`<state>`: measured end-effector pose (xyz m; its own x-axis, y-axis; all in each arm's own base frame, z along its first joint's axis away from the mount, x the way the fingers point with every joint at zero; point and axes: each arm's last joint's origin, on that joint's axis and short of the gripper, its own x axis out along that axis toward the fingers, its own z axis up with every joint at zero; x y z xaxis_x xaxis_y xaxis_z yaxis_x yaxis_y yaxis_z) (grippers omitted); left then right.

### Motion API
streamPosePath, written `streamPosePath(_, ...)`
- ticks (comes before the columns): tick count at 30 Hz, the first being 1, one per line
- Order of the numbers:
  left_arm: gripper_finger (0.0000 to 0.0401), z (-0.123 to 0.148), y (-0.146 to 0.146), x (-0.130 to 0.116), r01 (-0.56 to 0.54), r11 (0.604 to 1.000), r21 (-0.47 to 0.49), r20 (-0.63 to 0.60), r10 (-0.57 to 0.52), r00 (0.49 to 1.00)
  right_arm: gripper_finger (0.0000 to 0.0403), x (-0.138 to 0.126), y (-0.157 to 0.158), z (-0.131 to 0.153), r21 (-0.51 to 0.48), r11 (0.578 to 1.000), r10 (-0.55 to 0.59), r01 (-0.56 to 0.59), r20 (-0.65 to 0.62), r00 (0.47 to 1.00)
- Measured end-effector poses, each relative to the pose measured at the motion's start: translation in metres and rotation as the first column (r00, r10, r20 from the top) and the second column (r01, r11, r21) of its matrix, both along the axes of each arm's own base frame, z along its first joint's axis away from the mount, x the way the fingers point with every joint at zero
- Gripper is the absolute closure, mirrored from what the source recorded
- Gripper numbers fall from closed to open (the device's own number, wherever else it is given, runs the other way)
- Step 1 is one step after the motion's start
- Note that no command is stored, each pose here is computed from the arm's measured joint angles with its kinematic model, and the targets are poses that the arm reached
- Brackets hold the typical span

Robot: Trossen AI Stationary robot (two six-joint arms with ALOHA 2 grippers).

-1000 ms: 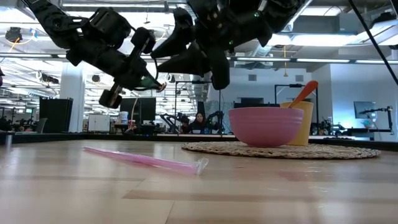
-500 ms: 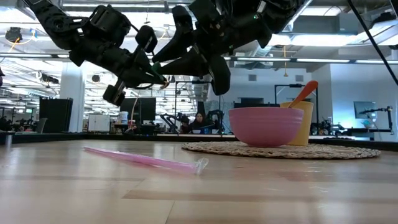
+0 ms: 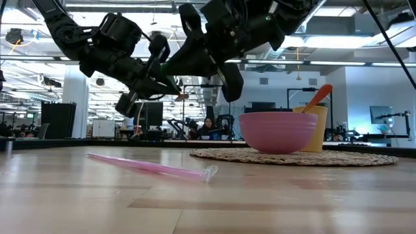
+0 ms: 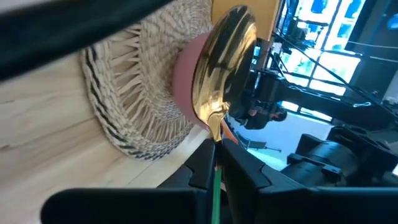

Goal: Pick & Place Utensil
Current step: Put the green spoon into the pink bowl

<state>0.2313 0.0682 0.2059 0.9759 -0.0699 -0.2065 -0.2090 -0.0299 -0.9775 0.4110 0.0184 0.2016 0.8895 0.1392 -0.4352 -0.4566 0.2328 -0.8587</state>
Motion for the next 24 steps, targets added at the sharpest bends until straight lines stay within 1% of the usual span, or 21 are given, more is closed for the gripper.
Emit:
streamPosePath(2, 0.0372, 0.001, 0.000, 0.000, 0.000, 1.000, 0.006, 0.008, 0.000, 1.000, 0.0395, -0.001, 0.000, -0.001, 0.001, 1.000, -0.001, 0.001, -0.013, 1.000)
streamPosePath(6, 0.0371, 0.002, 0.000, 0.000, 0.003, 1.000, 0.025, 0.023, -0.004, 1.000, 0.0389, 0.000, 0.000, -0.001, 0.040, 0.999, -0.022, 0.022, -0.013, 1.000)
streamPosePath(10, 0.0371, 0.003, 0.000, 0.000, 0.008, 0.999, 0.043, 0.027, -0.009, 1.000, 0.0398, 0.000, 0.000, 0.001, 0.055, 0.998, -0.035, 0.035, -0.009, 0.999)
streamPosePath(16, 0.0371, 0.004, 0.000, 0.000, 0.020, 0.999, 0.050, 0.043, -0.022, 0.999, 0.0399, 0.001, -0.004, 0.002, 0.008, 0.985, -0.172, 0.172, 0.014, 0.985)
streamPosePath(20, 0.0371, 0.004, 0.000, 0.000, 0.035, 0.993, 0.110, 0.047, -0.041, 0.998, 0.0398, 0.001, -0.009, 0.002, 0.017, 0.977, -0.212, 0.212, 0.020, 0.977)
streamPosePath(24, 0.0371, 0.005, 0.000, 0.000, 0.033, 0.991, 0.129, 0.053, -0.040, 0.998, 0.0400, 0.001, -0.011, 0.002, 0.011, 0.964, -0.265, 0.265, 0.024, 0.964)
